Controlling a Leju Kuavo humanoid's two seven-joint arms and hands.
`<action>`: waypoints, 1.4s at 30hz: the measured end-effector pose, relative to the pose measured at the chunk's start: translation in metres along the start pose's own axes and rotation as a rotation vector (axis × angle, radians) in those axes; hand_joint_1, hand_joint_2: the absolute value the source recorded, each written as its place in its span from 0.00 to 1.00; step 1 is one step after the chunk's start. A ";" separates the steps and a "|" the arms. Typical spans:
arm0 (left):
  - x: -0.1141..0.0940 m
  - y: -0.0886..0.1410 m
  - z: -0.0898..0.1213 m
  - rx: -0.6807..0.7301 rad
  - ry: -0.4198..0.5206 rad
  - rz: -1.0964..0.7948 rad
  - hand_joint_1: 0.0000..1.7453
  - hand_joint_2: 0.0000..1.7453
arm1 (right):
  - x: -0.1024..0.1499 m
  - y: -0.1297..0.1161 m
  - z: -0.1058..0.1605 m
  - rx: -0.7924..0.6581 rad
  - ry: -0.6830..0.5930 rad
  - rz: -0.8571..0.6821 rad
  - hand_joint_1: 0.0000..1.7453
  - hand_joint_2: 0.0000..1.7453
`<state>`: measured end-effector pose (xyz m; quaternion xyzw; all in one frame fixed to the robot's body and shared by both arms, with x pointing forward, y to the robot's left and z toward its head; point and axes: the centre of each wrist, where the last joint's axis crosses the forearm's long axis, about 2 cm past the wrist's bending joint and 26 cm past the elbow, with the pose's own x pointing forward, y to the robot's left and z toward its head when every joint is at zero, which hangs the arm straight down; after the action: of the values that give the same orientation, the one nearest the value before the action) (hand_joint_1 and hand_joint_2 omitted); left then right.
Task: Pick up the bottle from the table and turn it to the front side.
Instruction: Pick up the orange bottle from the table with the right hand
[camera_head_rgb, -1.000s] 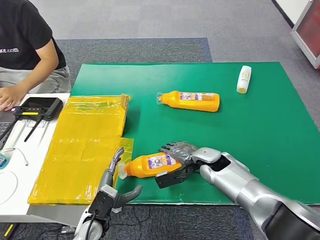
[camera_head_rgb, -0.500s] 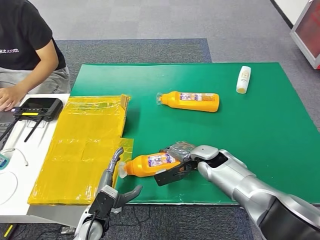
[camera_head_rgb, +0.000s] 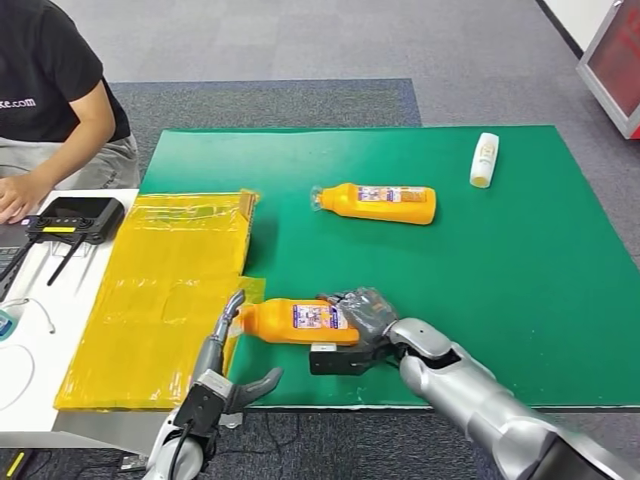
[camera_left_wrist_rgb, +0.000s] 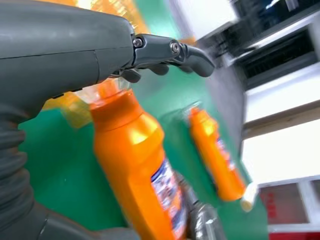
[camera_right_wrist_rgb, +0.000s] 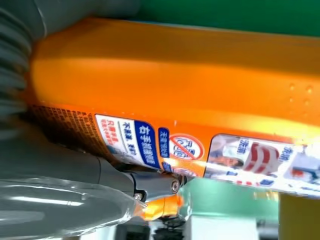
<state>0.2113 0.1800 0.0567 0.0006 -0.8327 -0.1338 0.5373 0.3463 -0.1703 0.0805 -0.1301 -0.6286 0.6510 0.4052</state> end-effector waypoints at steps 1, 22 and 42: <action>0.002 0.001 -0.002 0.006 -0.013 0.000 0.00 1.00 | 0.003 0.005 0.004 -0.042 -0.002 -0.043 1.00 1.00; 0.026 -0.009 0.001 -0.060 -0.195 -0.129 0.00 1.00 | 0.027 0.021 0.030 -0.468 0.005 -0.457 1.00 1.00; 0.026 0.004 -0.018 0.048 -0.124 0.468 0.00 1.00 | 0.071 0.027 0.039 -0.547 -0.198 -0.612 1.00 1.00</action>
<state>0.2165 0.1765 0.0879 -0.1878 -0.8445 0.0141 0.5013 0.2652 -0.1459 0.0863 0.0232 -0.8237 0.3193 0.4680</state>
